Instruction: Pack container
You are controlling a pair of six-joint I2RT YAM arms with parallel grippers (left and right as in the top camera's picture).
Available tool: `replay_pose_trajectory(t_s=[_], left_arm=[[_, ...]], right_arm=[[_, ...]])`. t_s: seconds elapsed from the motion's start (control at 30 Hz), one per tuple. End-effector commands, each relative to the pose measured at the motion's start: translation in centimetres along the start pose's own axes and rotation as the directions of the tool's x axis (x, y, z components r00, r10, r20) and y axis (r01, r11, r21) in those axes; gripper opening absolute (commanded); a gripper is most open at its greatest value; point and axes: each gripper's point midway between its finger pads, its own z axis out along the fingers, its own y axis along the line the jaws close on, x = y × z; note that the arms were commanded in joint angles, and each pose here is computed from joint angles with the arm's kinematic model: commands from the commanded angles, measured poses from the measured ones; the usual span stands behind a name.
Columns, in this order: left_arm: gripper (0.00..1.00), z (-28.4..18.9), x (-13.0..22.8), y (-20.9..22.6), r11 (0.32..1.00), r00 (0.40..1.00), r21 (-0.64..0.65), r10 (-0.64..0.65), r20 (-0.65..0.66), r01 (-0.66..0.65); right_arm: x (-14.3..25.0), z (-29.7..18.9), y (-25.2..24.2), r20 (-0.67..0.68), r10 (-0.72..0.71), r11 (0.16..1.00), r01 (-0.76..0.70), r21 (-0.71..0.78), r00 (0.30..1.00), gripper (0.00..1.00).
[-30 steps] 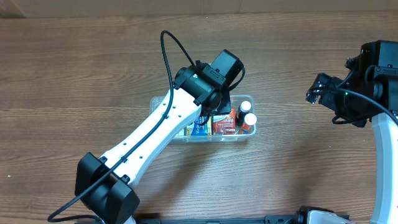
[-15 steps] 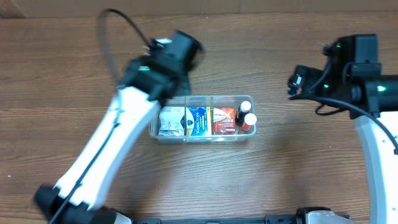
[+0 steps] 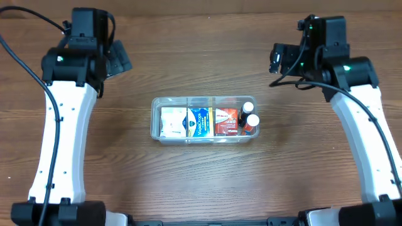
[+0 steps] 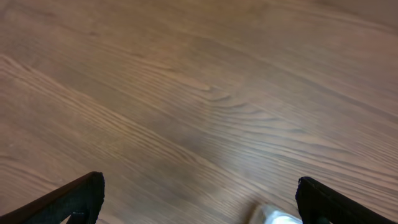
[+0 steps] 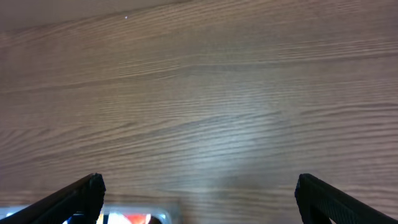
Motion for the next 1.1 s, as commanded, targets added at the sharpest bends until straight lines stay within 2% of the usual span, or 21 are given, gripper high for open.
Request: replay_pose_trajectory(t_s=[0.0, 0.17, 0.4, 0.53, 0.77, 0.97, 1.07], left_arm=[[1.0, 0.9, -0.2, -0.2, 0.999, 0.999, 0.014, 0.03, -0.016, -0.03], [1.0, -0.5, 0.1, -0.1, 0.987, 0.988, 0.058, 0.151, -0.014, -0.15], [1.0, -6.4, 1.5, 1.8, 0.982, 0.987, 0.123, 0.133, 0.087, -0.143], [1.0, -8.7, 4.1, 3.5, 0.978, 0.98, 0.163, 0.1, 0.171, -0.128], [1.0, -11.4, 9.4, 6.7, 0.97, 0.933, 0.213, 0.036, 0.358, -0.119], [1.0, -11.5, 13.2, 8.8, 0.972, 0.917, 0.215, 0.003, 0.4, -0.097], [1.0, -11.0, 15.0, 9.4, 0.975, 0.936, 0.198, 0.028, 0.351, -0.104]], right_arm=[[-0.9, -0.4, 0.1, 0.037, -0.025, 1.0, 0.025, 0.004, 0.999, 1.0], [0.3, -1.9, -0.2, 0.004, -0.028, 1.0, 0.028, 0.012, 1.0, 1.0], [1.0, -7.3, -0.4, 0.095, 0.027, 1.0, -0.026, -0.008, 0.995, 1.0], [3.2, -9.8, -1.2, 0.168, 0.047, 0.999, -0.045, -0.013, 0.985, 1.0], [10.0, -11.9, -3.2, 0.226, 0.052, 0.999, -0.053, -0.002, 0.973, 1.0], [13.3, -13.6, -3.9, 0.239, 0.052, 0.999, -0.052, -0.007, 0.97, 1.0], [14.3, -13.5, -4.2, 0.204, 0.05, 0.999, -0.052, 0.004, 0.978, 1.0]])
